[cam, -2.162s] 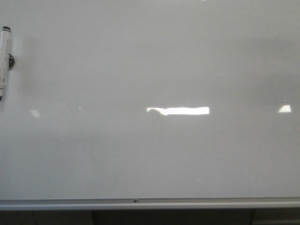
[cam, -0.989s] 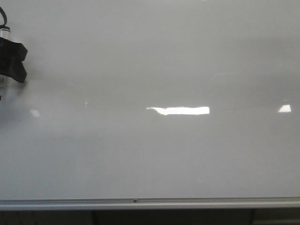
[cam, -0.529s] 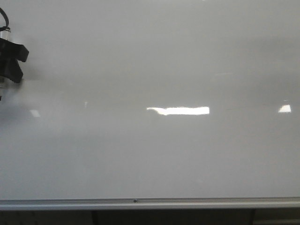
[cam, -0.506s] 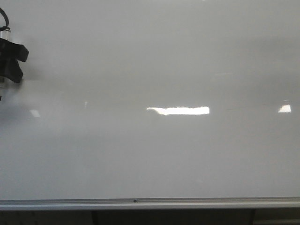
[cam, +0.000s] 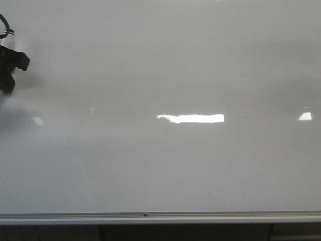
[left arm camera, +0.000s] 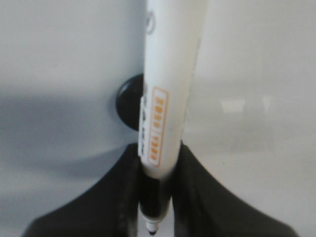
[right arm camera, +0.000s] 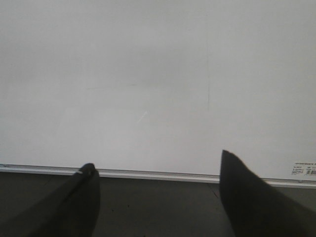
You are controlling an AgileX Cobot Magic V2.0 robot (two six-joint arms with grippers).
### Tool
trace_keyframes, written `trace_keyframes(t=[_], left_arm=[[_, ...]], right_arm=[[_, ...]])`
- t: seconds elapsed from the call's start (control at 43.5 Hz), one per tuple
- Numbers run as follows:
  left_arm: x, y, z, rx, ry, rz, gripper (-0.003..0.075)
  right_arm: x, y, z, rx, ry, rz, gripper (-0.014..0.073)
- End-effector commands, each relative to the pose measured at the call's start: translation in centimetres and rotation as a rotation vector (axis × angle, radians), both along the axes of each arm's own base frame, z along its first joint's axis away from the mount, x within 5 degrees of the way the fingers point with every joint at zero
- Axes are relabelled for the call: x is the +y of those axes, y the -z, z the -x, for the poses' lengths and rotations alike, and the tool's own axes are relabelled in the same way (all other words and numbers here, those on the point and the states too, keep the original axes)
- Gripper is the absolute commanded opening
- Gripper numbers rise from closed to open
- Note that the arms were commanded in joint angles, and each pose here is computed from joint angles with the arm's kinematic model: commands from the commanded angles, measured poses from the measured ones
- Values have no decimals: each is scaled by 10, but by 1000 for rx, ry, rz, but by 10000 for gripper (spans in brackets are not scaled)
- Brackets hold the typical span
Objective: Write number 1 on whiteboard
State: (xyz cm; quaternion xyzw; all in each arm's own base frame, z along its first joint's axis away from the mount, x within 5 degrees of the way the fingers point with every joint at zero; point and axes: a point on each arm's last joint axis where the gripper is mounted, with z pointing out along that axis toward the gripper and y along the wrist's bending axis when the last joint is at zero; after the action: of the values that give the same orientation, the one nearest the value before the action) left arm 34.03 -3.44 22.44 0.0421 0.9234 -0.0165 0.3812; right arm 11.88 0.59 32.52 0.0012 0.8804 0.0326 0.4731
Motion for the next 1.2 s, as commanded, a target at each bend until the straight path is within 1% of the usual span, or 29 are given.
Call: trace_keyframes(t=[0.0,0.161,0.207,0.299,0.391,0.529,0.667,0.782,0.897,0.989,1.173], left_arm=[[-2,-27,-1,-84,15,-3,22],[-5,-51,17,0,117,-109,22],[-8,-60,22,25,160,-141,22],[-17,-78,36,93,216,-171,22],[-30,-95,52,146,310,-211,22],[-54,-116,78,184,506,-284,22],[-81,-127,104,240,730,-314,21],[-107,-132,125,256,961,-283,21],[-131,-134,143,219,1156,-249,21],[-145,-134,155,203,1247,-260,21],[-160,-135,171,191,1333,-271,21]], right_arm=[[0,-13,-4,-80,-5,2,538],[1,-15,-4,-78,-6,-2,538],[1,-14,-5,-67,-7,-11,538],[3,-14,-7,-12,-18,-32,538],[6,-16,-12,54,-47,-36,538],[14,-23,-20,130,-136,-50,538],[29,-32,-28,186,-301,-45,538],[46,-38,-35,227,-488,-25,538],[65,-46,-38,223,-677,16,538],[80,-54,-38,218,-818,67,538],[113,-69,-37,165,-1055,156,538]])
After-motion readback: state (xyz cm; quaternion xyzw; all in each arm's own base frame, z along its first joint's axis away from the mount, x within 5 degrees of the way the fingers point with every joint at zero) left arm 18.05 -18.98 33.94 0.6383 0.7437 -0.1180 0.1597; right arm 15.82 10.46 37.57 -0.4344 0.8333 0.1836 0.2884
